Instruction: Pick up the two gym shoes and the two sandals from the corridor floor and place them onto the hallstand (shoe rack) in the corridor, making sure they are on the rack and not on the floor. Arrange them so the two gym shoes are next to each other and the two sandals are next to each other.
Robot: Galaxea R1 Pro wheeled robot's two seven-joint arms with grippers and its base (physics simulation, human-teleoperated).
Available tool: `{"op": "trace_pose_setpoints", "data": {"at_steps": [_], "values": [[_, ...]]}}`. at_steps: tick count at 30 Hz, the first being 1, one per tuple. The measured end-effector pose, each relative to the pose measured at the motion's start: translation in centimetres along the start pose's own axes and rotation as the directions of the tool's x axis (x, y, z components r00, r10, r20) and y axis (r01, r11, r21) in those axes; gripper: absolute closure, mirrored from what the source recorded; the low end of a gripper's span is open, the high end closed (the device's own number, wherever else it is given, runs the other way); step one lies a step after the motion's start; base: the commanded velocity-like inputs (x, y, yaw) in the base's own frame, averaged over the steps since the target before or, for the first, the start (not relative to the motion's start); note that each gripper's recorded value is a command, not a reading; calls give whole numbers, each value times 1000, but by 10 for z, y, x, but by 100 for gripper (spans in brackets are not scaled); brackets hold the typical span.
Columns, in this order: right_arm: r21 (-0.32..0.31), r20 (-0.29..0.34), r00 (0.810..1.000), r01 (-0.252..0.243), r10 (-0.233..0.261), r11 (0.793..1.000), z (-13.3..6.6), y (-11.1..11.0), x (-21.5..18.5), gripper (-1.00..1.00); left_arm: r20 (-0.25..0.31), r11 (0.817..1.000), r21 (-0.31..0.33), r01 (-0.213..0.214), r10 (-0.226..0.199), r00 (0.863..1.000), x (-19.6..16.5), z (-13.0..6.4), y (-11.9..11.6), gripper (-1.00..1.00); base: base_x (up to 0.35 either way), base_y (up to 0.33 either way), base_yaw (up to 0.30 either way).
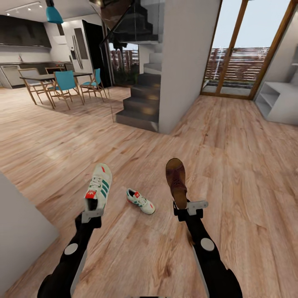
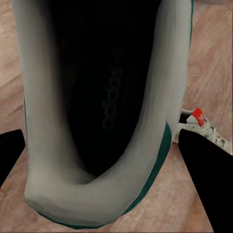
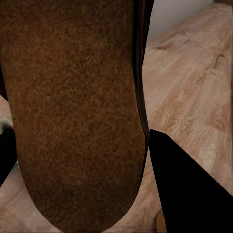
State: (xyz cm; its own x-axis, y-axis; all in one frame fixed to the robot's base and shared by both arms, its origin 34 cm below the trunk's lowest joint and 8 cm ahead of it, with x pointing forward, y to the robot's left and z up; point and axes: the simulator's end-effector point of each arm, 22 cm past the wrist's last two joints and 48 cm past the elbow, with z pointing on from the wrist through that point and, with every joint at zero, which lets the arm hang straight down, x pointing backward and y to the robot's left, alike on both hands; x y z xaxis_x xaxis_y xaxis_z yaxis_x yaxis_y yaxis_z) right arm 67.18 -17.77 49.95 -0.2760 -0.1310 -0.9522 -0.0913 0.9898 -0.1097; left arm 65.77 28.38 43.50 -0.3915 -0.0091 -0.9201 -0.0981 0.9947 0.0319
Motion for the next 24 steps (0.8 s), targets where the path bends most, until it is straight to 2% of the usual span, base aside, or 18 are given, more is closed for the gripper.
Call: {"op": "trace_pose_setpoints", "data": {"at_steps": [3, 7, 12, 14, 20, 24], "values": [[-4, -13, 1000, -1, 1, 1000, 0, 2, 7, 100, 74, 1000, -2, 3, -3, 997, 2, -5, -1, 100, 0, 0, -279], [-5, -16, 1000, -1, 1, 1000, 0, 3, 8, 100, 99, 1000, 0, 22, -22, 995, 25, -11, -4, 100, 0, 0, -279], [-5, -14, 1000, -2, 2, 1000, -1, 3, 6, 100, 155, 998, -9, 59, -57, 986, 25, -16, -1, 100, 0, 0, -279], [-5, -13, 1000, -2, 2, 1000, -1, 3, 6, 100, 164, 997, -17, 70, -66, 984, 25, -17, 3, 100, 0, 0, -279], [-3, -9, 1000, -3, 3, 1000, -1, 2, 4, 100, 175, 998, -9, 57, -54, 983, 18, -17, 6, 100, 0, 0, -279], [-7, -18, 1000, -4, 4, 1000, -2, 4, 9, 100, 148, 998, -22, 51, -47, 988, 37, -31, 14, 100, 0, 0, -279]]}}
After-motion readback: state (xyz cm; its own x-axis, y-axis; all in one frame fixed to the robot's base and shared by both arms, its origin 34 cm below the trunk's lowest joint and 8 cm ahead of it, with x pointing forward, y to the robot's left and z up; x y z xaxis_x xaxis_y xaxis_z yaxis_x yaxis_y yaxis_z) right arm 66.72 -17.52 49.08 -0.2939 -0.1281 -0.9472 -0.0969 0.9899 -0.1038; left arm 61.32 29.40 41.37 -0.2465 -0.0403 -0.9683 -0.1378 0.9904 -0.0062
